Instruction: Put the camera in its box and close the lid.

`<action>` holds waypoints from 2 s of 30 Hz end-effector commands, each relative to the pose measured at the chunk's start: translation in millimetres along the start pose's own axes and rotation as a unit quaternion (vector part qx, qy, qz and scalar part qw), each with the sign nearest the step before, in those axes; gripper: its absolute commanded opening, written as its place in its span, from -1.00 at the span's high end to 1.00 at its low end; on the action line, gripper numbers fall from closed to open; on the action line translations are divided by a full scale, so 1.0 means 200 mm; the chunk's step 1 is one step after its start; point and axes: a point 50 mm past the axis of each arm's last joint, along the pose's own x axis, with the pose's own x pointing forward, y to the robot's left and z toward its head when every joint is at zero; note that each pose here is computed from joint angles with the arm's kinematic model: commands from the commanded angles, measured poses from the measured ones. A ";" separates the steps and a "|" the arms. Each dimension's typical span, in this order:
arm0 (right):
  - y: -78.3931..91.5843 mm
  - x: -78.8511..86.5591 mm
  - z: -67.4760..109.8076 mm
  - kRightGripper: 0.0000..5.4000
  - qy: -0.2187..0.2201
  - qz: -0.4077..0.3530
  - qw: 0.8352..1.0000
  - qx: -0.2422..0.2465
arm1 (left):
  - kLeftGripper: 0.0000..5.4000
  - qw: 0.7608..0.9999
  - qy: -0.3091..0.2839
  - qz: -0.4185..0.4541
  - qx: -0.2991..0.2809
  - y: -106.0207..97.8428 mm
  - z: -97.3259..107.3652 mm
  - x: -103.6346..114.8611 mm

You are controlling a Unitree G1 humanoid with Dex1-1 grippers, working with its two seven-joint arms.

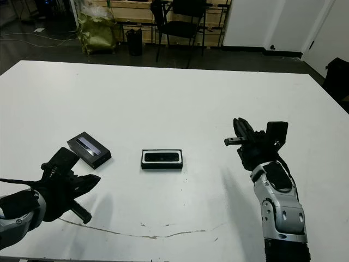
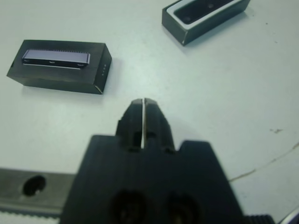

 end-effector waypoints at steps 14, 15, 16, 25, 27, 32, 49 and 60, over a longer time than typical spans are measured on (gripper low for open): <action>-0.02 0.01 -0.04 1.00 -0.006 0.027 1.000 0.015 | 1.00 0.943 -0.287 0.112 -0.129 0.30 0.17 0.00; -0.02 0.01 -0.04 1.00 -0.009 0.030 0.999 0.017 | 1.00 0.936 -0.308 0.125 -0.119 0.35 0.20 0.00; -0.02 0.02 -0.04 1.00 -0.013 0.034 0.999 0.020 | 1.00 0.928 -0.328 0.139 -0.109 0.39 0.22 0.00; 0.03 0.00 0.01 1.00 -0.028 0.041 0.999 0.009 | 1.00 0.879 -0.401 0.239 -0.096 0.72 0.37 0.03; 0.03 -0.01 0.02 1.00 -0.025 0.041 0.999 0.008 | 1.00 0.871 -0.403 0.260 -0.102 0.77 0.41 0.04; 0.03 -0.02 0.03 1.00 -0.026 0.044 0.999 0.015 | 1.00 0.881 -0.388 0.264 -0.060 0.84 0.47 0.05; 0.01 -0.02 0.00 1.00 -0.018 0.043 0.999 0.022 | 1.00 0.923 -0.216 0.051 0.314 0.84 0.60 0.04; 0.01 -0.01 0.00 1.00 -0.018 0.043 0.999 0.017 | 1.00 0.904 -0.038 -0.071 0.419 0.84 0.61 0.05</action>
